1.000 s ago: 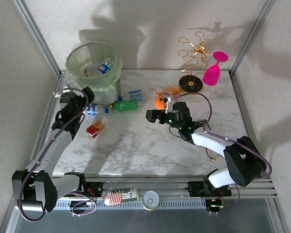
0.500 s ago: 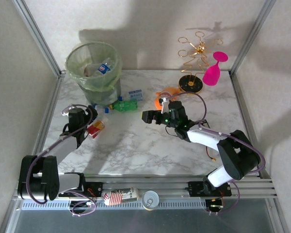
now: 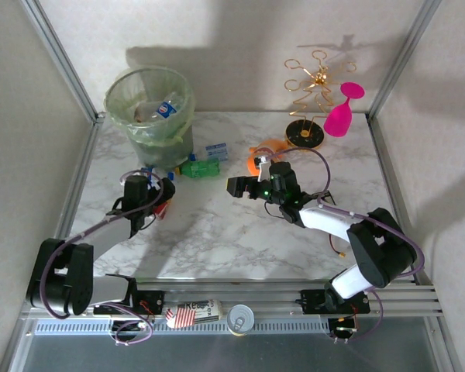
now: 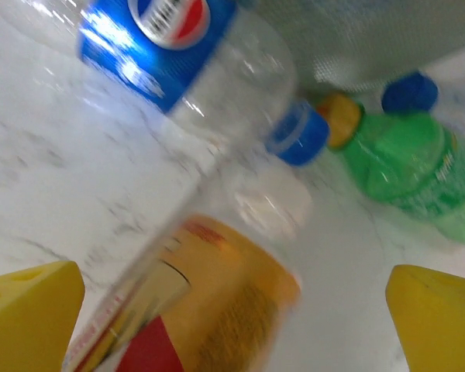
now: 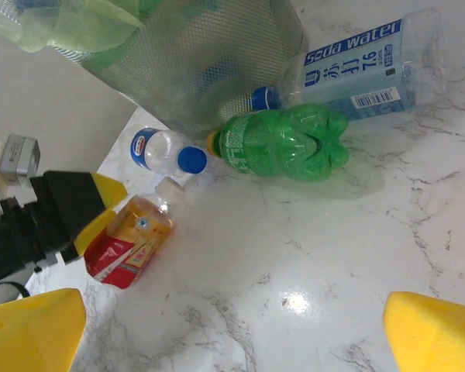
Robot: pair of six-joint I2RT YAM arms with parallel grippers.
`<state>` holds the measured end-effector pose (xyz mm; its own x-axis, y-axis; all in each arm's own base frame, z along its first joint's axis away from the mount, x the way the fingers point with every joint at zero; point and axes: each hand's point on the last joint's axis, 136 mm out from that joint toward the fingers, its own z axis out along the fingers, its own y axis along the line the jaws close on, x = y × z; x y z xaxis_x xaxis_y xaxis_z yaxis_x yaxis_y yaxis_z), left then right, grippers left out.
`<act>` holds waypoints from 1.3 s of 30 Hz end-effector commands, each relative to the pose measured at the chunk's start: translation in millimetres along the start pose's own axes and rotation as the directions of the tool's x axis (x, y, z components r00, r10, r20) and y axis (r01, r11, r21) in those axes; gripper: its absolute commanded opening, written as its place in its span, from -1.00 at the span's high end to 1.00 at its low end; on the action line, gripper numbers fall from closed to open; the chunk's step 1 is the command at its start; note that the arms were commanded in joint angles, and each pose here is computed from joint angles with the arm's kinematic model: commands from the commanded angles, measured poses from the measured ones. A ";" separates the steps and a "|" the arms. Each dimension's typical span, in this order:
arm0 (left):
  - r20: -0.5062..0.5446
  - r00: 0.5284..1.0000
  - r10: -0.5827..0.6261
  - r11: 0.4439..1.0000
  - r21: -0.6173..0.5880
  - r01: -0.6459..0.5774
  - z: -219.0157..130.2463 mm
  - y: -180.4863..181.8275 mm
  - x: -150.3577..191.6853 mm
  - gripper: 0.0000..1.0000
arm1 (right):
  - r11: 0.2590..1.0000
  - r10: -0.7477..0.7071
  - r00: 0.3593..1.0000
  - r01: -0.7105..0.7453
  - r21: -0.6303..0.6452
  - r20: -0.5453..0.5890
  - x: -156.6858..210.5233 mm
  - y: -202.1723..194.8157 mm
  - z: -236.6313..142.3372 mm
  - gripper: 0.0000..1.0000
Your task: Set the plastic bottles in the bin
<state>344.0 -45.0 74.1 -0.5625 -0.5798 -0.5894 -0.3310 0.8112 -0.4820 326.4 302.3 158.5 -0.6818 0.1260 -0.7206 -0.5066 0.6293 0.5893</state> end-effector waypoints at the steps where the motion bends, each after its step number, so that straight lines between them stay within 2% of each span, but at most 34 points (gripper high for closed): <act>1: -0.068 0.998 0.016 1.000 -0.013 -0.017 -7.6 -1.4 25.3 -0.99 | 1.000 -0.015 0.999 0.015 -0.021 0.032 -5.3 8.4 -5.7 -0.98; 4: -0.087 0.995 0.042 0.999 -0.018 -0.044 -10.4 -5.9 36.0 -0.99 | 1.000 -0.015 0.999 0.015 -0.016 0.033 -4.5 7.4 -6.8 -0.98; 11: -0.131 0.978 0.164 0.974 -0.138 -0.182 0.3 7.6 53.6 -0.99 | 1.000 -0.015 0.999 0.016 -0.015 0.042 -4.9 7.7 -10.4 -0.98; 21: -0.075 0.988 0.136 0.982 -0.125 -0.144 22.4 -9.3 38.8 -0.99 | 1.000 -0.017 0.999 0.017 0.008 0.051 -4.4 5.4 -18.2 -0.98; 28: -0.095 0.984 0.153 0.976 -0.143 -0.165 36.7 -8.6 42.1 -0.95 | 0.999 -0.022 0.998 0.021 0.026 0.058 -4.4 3.2 -22.3 -0.97; 31: -0.108 0.982 0.157 0.975 -0.143 -0.172 38.7 -6.0 46.7 -0.79 | 0.999 -0.024 0.998 0.023 0.031 0.062 -4.9 2.6 -23.3 -0.98; 36: -0.110 0.979 0.173 0.970 -0.152 -0.189 37.1 -2.5 49.1 -0.28 | 0.999 -0.023 0.998 0.022 0.025 0.058 -3.8 3.1 -21.5 -0.97; 39: -0.097 0.977 0.188 0.968 -0.150 -0.201 33.1 -5.4 46.8 -0.08 | 1.000 -0.023 0.998 0.022 0.021 0.056 -3.8 3.3 -20.3 -0.98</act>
<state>345.9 -76.1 26.2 -0.6823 -0.4212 -0.5975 -0.3355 0.9066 -0.2560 318.1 286.9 165.5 -0.6561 0.1540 -0.7388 -0.4947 0.6515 0.5752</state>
